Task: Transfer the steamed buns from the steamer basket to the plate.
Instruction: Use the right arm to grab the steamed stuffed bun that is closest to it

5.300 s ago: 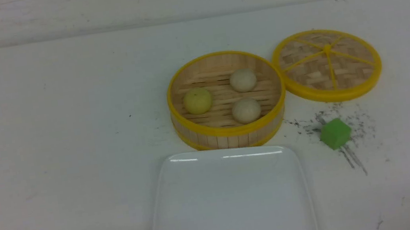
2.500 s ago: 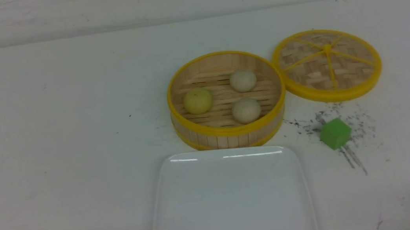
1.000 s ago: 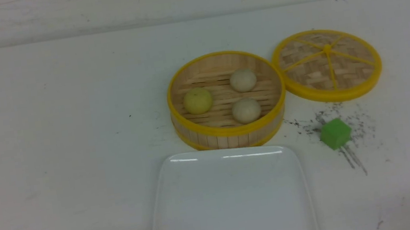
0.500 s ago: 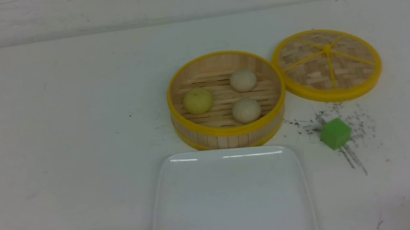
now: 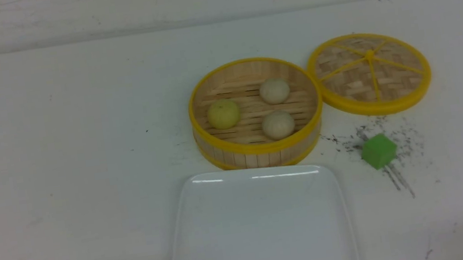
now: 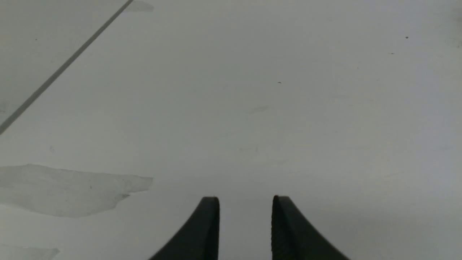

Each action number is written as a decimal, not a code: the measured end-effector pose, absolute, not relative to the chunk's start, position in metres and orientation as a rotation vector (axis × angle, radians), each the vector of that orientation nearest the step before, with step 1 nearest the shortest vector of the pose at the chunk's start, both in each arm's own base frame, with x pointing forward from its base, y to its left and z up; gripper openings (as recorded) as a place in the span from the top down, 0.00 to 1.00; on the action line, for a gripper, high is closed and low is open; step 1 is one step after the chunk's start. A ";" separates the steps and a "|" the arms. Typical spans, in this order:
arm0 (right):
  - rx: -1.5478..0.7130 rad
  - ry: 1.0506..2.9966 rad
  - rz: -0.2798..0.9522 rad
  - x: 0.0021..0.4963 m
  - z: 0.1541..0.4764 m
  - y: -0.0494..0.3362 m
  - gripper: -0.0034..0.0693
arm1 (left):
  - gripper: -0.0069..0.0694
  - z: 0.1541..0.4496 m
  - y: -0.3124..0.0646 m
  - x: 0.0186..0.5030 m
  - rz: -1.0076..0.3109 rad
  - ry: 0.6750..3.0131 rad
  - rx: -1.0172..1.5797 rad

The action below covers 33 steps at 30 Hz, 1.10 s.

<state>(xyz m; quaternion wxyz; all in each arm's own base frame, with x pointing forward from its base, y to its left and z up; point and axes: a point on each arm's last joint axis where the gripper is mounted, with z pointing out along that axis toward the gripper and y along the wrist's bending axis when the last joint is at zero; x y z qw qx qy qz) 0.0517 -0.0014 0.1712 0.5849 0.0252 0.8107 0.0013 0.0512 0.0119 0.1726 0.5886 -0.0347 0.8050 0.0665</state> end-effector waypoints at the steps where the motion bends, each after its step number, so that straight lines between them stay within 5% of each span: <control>1: 0.059 1.891 0.004 0.052 0.171 -0.001 0.62 | 0.59 0.173 0.012 0.051 0.155 1.875 -0.081; 33: 0.059 1.891 0.004 0.052 0.171 -0.001 0.62 | 0.59 0.173 0.013 0.051 0.186 1.876 -0.065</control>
